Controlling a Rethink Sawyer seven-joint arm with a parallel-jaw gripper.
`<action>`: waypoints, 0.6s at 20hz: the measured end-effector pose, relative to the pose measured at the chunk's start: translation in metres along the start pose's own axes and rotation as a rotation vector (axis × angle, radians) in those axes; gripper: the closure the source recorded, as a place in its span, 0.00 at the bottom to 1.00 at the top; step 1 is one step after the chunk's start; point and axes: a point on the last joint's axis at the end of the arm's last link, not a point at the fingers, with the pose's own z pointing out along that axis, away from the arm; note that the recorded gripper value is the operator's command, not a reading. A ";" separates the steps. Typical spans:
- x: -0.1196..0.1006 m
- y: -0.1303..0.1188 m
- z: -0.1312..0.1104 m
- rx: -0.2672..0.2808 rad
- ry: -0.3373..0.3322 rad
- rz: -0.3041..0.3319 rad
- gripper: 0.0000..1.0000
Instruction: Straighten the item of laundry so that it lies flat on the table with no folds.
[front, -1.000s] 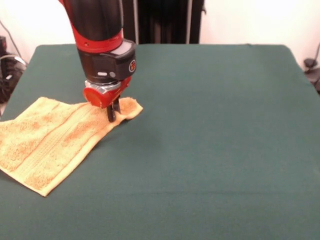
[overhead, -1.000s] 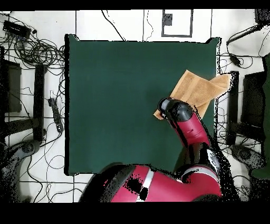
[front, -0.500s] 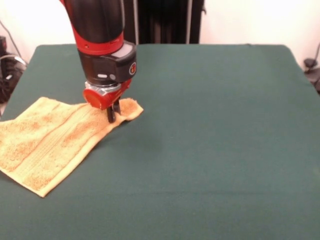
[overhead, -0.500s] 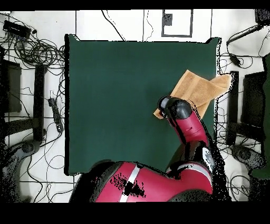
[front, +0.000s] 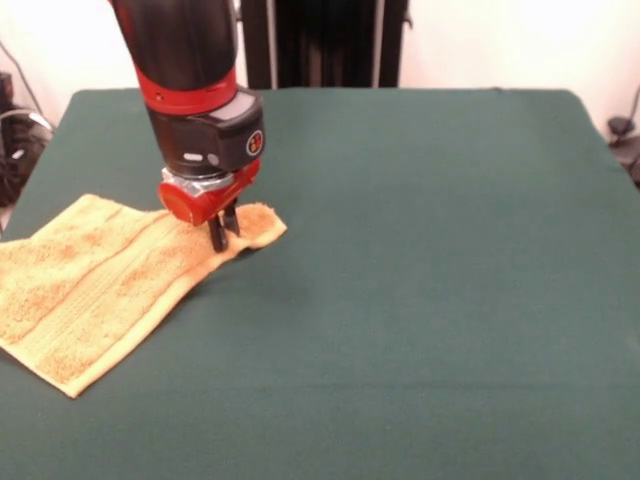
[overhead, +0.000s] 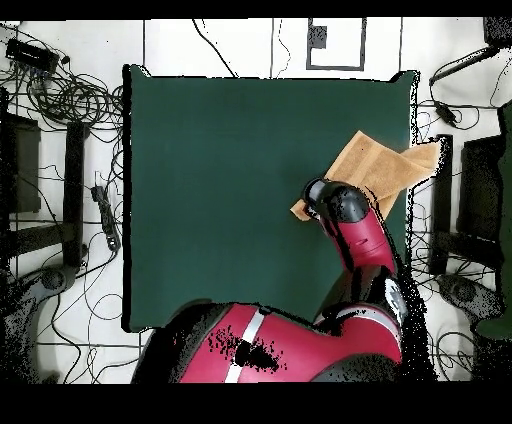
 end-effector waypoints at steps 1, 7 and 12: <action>0.000 0.001 0.000 0.000 0.002 0.003 1.00; 0.000 0.001 0.000 -0.001 0.001 0.002 1.00; 0.002 0.005 0.000 0.007 -0.009 -0.036 1.00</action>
